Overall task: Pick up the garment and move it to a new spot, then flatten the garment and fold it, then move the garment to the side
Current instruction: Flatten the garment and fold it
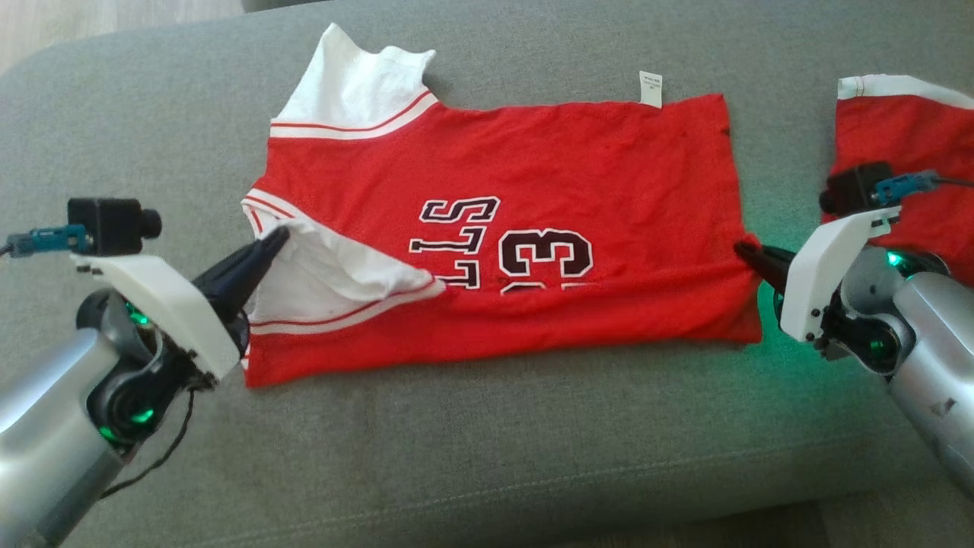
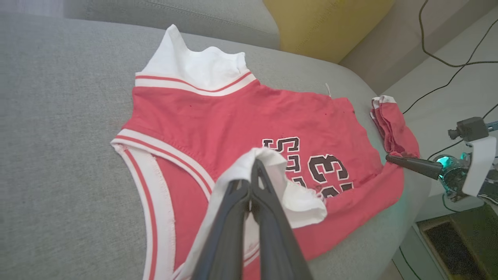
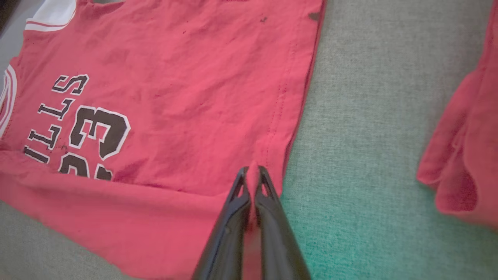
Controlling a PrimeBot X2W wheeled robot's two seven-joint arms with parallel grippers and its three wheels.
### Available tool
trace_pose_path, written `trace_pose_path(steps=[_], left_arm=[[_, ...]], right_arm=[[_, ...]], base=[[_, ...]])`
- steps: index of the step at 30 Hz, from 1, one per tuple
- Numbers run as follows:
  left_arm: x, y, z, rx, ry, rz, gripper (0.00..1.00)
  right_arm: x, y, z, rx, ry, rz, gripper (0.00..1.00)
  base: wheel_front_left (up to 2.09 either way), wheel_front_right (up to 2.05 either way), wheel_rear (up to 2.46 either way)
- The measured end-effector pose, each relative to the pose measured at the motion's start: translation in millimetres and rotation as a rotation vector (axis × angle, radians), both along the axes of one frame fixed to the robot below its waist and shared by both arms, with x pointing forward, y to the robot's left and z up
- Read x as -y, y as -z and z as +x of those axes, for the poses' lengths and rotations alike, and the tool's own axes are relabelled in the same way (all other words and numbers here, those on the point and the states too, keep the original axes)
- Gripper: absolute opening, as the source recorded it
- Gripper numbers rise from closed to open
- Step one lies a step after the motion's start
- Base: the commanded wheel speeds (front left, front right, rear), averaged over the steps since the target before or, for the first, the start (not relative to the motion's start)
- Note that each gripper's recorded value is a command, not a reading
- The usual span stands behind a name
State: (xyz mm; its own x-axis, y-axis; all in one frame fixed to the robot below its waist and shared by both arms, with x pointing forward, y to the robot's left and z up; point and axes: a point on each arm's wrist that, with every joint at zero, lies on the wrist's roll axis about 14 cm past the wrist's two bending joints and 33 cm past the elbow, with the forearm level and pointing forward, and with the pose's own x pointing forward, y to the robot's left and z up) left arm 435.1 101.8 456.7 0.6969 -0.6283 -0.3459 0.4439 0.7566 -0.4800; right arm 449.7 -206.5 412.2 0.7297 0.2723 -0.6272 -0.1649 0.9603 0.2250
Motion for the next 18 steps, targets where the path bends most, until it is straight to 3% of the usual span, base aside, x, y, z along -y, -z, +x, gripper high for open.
trace_pose_path(steps=[10,11,12,13,14,18], left_arm=[[1,17,8,-0.015,-0.012,0.033,0.00],[1,18,7,-0.017,-0.011,0.034,0.06],[2,19,7,-0.018,-0.012,0.035,0.33],[1,19,8,-0.016,-0.016,0.040,0.88],[-1,20,11,-0.008,-0.025,0.045,1.00],[-10,18,19,0.032,-0.089,0.061,1.00]], right_arm=[[0,12,-2,-0.023,0.017,0.001,0.00],[0,13,-2,-0.024,0.019,0.001,0.18],[0,12,-1,-0.018,0.023,0.004,1.00],[0,12,-1,-0.012,0.027,0.008,1.00],[0,11,-1,-0.010,0.028,0.010,1.00],[0,4,4,0.039,0.053,0.032,1.00]], base=[[0.00,0.00,0.00],[0.00,0.00,0.00],[0.00,0.00,0.00],[0.00,0.00,0.00],[0.00,0.00,0.00],[0.00,0.00,0.00]])
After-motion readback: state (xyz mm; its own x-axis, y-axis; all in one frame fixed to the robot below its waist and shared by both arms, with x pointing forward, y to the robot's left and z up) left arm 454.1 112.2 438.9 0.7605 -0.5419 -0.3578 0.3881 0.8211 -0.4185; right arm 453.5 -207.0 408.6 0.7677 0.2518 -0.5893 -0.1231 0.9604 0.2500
